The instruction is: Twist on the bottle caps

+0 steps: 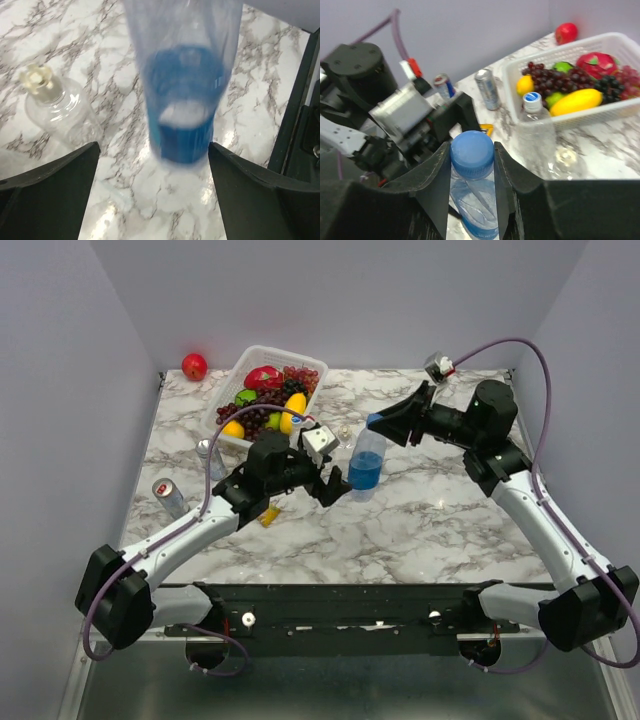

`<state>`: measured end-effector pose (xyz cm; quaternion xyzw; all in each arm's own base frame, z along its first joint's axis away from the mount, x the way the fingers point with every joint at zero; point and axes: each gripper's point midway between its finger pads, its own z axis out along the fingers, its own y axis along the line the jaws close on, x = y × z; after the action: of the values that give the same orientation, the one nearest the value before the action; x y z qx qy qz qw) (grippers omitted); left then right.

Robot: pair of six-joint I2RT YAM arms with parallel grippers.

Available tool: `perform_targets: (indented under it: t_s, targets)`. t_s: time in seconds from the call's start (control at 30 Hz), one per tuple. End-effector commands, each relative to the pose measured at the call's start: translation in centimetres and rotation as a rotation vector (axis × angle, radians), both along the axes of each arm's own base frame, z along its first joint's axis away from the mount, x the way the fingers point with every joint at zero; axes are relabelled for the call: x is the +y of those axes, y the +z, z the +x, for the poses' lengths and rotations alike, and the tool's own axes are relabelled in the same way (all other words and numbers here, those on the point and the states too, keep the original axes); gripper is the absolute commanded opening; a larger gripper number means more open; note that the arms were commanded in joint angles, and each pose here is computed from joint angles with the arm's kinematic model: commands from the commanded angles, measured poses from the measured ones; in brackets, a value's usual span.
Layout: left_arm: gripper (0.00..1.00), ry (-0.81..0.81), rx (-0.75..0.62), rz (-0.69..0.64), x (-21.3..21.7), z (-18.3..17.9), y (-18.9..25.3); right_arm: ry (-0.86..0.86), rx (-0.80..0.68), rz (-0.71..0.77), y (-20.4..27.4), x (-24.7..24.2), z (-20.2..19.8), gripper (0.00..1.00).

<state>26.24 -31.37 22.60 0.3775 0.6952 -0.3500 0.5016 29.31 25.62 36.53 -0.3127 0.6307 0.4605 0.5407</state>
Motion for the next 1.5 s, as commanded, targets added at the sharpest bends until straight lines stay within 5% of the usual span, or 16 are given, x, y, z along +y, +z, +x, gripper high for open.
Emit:
perform_targets:
  t_s: [0.0, 0.33, 1.2, 1.47]
  targets:
    - [0.99, -0.066, 0.032, 0.068, 3.2, -1.6, -1.0, -0.079, -0.088, -0.086, -0.9, -3.3, 1.7, 0.25]
    - [0.99, -0.217, 0.117, 0.175, 5.6, -6.3, -4.9, -0.115, -0.294, -0.169, -4.9, -5.6, 5.3, 0.25]
    - [0.99, -0.206, 0.207, 0.306, 6.8, -5.8, -6.8, -0.099, -0.251, -0.162, -13.6, -7.2, 6.6, 0.36]
    - [0.99, -0.212, 0.207, 0.314, 6.5, -5.3, -6.8, -0.126, -0.224, -0.166, -14.2, -7.5, 6.5, 0.52]
